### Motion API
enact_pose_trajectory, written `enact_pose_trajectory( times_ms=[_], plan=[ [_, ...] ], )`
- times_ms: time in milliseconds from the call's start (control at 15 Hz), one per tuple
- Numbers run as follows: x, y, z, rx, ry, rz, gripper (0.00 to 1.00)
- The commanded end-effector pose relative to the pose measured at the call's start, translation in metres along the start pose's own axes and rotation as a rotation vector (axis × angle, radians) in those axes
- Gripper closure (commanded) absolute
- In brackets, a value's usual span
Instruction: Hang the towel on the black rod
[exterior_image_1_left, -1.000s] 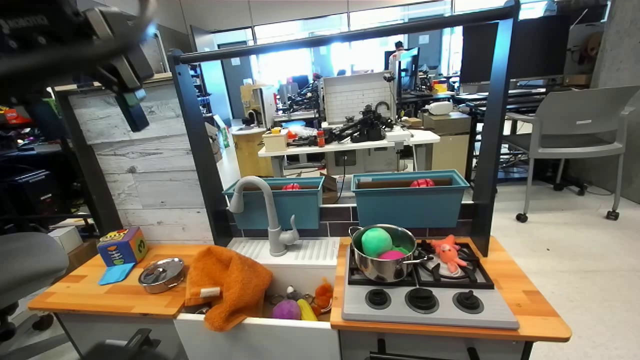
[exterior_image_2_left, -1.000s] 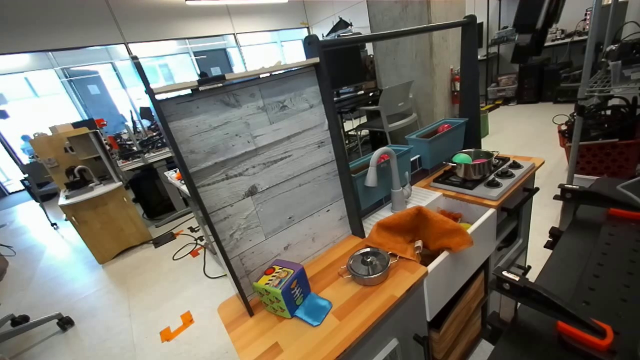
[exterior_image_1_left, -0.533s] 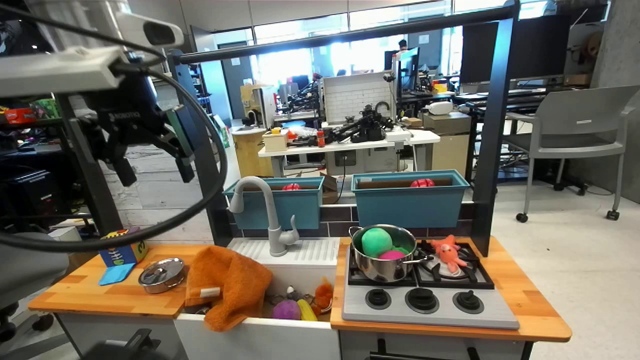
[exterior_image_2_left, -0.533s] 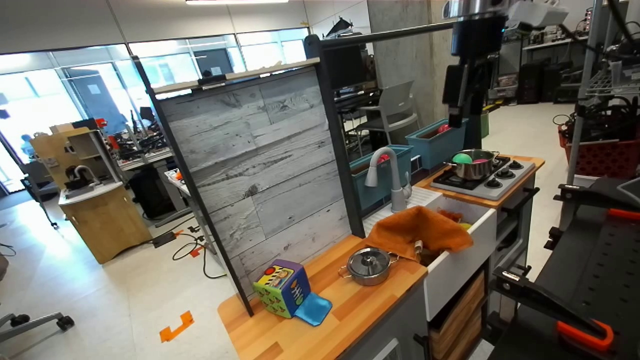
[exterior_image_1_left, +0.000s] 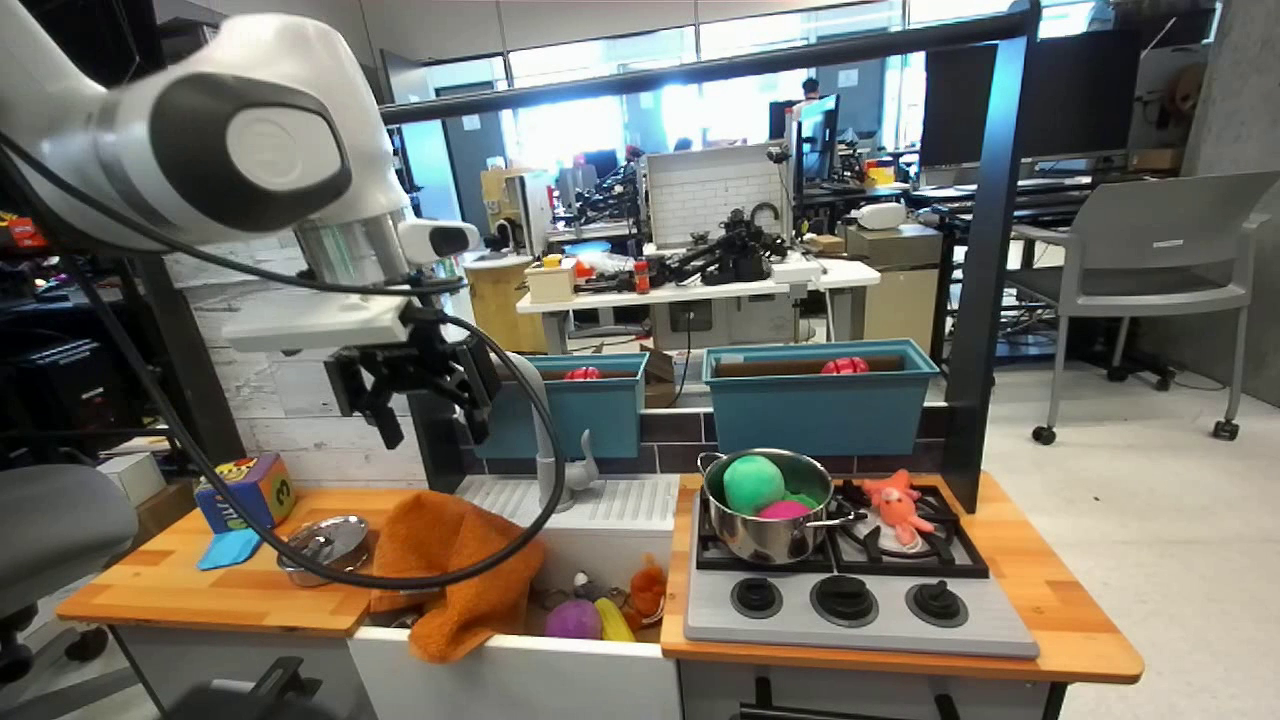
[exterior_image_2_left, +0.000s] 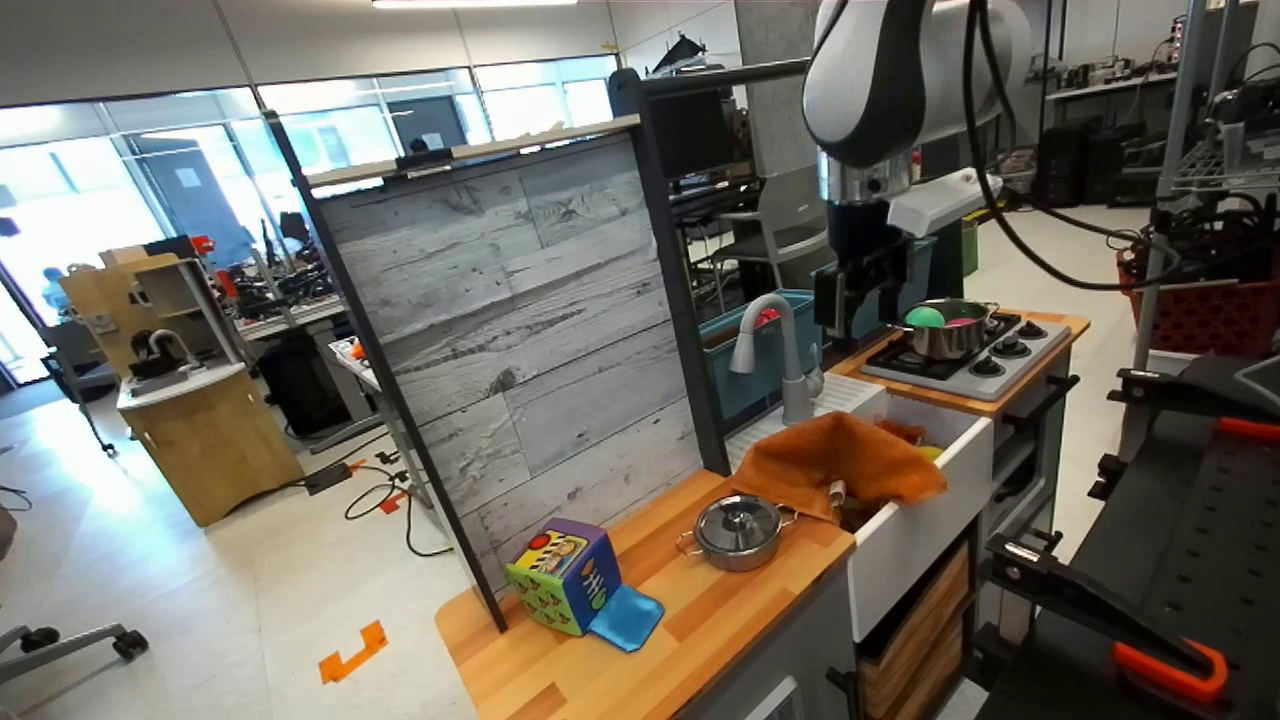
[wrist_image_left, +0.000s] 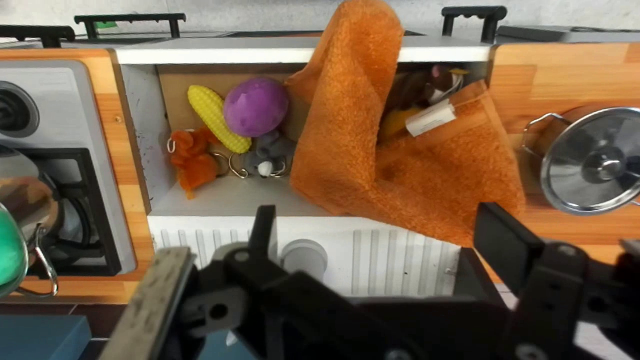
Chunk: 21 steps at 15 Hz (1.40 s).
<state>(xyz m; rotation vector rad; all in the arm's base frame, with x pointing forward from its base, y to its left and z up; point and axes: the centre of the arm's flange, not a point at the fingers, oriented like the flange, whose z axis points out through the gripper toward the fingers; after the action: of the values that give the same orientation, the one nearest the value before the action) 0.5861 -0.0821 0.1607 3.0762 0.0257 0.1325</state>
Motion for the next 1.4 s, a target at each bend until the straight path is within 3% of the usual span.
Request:
enact_pose_trajectory(
  times_ms=[0, 467, 1067, 1333],
  plan=[
    [0.042, 0.003, 0.037, -0.022, -0.052, 0.037, 0.00],
    [0.048, 0.004, 0.070, -0.014, -0.203, 0.075, 0.00],
    [0.064, 0.001, 0.107, -0.037, -0.122, 0.106, 0.00],
    [0.050, -0.007, 0.127, -0.075, -0.148, 0.062, 0.00]
  ],
)
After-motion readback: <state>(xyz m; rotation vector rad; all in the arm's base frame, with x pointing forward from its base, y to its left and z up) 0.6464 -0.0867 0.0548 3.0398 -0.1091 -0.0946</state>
